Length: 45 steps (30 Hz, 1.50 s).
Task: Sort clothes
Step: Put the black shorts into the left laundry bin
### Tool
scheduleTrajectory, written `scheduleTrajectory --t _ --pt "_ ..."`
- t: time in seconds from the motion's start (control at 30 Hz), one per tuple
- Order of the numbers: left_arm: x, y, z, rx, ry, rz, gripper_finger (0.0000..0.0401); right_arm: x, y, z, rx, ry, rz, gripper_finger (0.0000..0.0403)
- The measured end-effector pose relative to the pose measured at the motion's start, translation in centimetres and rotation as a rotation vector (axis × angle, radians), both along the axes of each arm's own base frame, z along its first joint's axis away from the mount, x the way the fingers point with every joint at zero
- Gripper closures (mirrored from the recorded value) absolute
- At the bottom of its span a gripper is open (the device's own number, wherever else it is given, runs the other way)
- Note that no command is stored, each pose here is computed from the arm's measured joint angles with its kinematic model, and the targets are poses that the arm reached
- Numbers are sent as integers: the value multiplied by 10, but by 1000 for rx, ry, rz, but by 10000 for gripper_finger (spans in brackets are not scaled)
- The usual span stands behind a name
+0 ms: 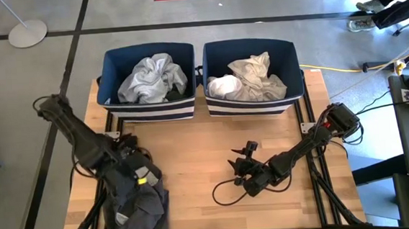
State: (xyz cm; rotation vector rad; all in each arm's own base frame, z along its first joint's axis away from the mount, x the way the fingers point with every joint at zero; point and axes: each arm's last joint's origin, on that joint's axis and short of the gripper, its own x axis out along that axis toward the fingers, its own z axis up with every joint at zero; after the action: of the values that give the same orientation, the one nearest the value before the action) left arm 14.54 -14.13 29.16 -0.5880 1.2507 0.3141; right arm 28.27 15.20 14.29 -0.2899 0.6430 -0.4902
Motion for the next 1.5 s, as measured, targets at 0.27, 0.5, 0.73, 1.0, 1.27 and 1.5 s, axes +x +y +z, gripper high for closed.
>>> scheduleTrajectory --t 0.27,0.5,0.73,1.0,1.27,1.5 --pt "-7 -16 -25 -13 79 19 191 8 -13 0 32 13 -27 180" --pt "-8 -19 -44 -5 108 -4 191 9 -16 -1 37 15 -32 180" --pt "-9 -20 -77 -71 127 -60 213 9 -15 -1 37 15 -30 180" --pt "-11 -16 -104 -86 96 -108 327 11 -14 1 41 -5 -19 180" --pt "-1 -8 -118 27 -91 -171 393 12 -13 2 42 -11 -18 180" --pt "19 10 -117 292 -284 -176 397 12 -13 2 43 -13 -18 180"
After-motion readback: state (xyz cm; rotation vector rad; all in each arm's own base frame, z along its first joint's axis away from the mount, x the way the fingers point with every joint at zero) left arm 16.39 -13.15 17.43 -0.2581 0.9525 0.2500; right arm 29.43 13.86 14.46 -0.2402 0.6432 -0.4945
